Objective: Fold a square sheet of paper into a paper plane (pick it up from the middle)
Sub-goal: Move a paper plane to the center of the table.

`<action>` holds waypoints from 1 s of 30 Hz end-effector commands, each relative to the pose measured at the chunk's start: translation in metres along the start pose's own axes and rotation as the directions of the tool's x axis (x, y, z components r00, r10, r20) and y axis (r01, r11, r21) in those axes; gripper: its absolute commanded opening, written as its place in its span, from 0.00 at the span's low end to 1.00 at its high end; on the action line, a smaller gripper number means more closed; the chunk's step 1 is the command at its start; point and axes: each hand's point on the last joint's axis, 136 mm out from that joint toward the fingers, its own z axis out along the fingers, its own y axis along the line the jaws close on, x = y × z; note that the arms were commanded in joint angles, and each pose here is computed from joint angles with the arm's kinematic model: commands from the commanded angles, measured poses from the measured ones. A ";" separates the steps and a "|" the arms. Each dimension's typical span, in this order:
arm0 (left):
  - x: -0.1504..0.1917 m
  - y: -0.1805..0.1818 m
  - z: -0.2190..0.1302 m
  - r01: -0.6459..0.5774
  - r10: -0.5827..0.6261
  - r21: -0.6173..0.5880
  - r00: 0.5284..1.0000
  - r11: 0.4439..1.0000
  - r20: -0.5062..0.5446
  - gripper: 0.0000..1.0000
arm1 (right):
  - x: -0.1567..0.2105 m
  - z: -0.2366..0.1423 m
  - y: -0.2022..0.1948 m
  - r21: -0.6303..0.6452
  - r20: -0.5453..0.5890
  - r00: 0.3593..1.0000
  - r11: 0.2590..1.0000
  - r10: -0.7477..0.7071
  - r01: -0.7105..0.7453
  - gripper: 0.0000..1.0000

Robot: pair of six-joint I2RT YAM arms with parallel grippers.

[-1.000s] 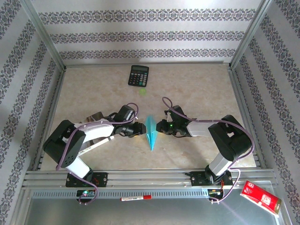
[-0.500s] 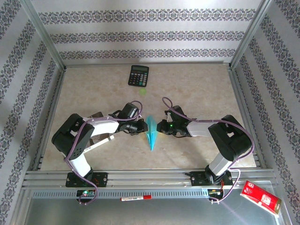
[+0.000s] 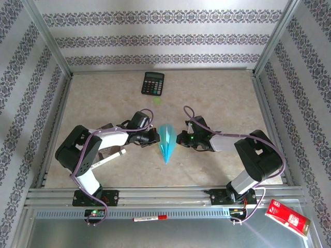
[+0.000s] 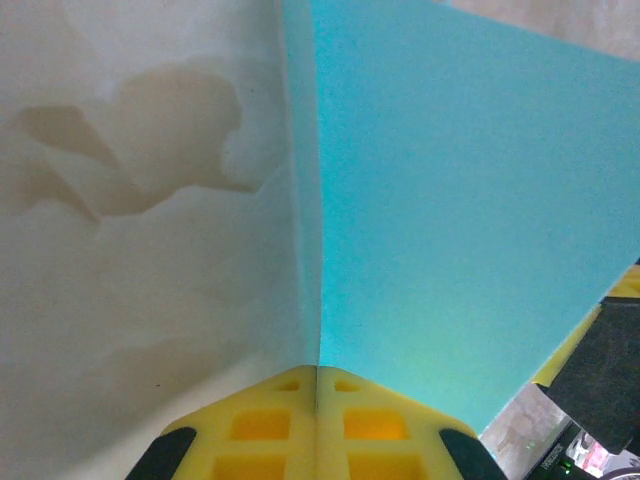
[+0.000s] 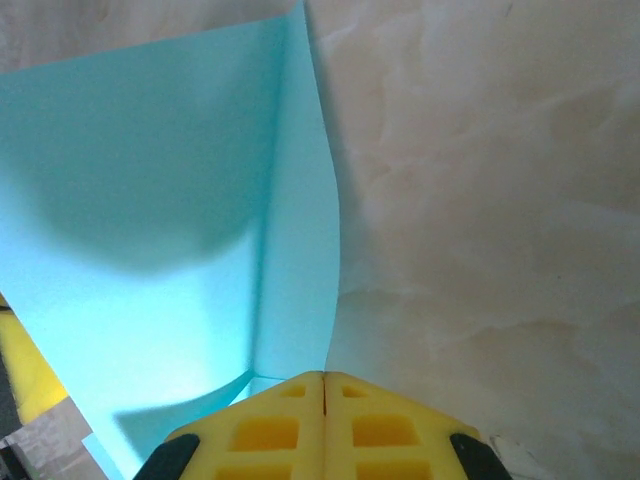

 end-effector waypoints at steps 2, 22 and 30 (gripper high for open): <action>-0.002 0.002 -0.007 -0.007 0.007 0.005 1.000 1.000 0.007 0.01 | 0.001 -0.001 -0.006 0.010 0.000 1.000 1.000 0.009 -0.009 0.06; -0.001 0.000 -0.014 -0.005 0.005 0.008 1.000 1.000 0.006 0.25 | -0.007 -0.007 0.002 -0.021 0.014 1.000 1.000 0.016 -0.016 0.27; -0.025 -0.006 -0.056 -0.029 0.024 0.039 0.993 0.999 0.114 0.39 | -0.036 -0.049 0.009 -0.038 0.112 0.994 0.999 0.001 0.004 0.35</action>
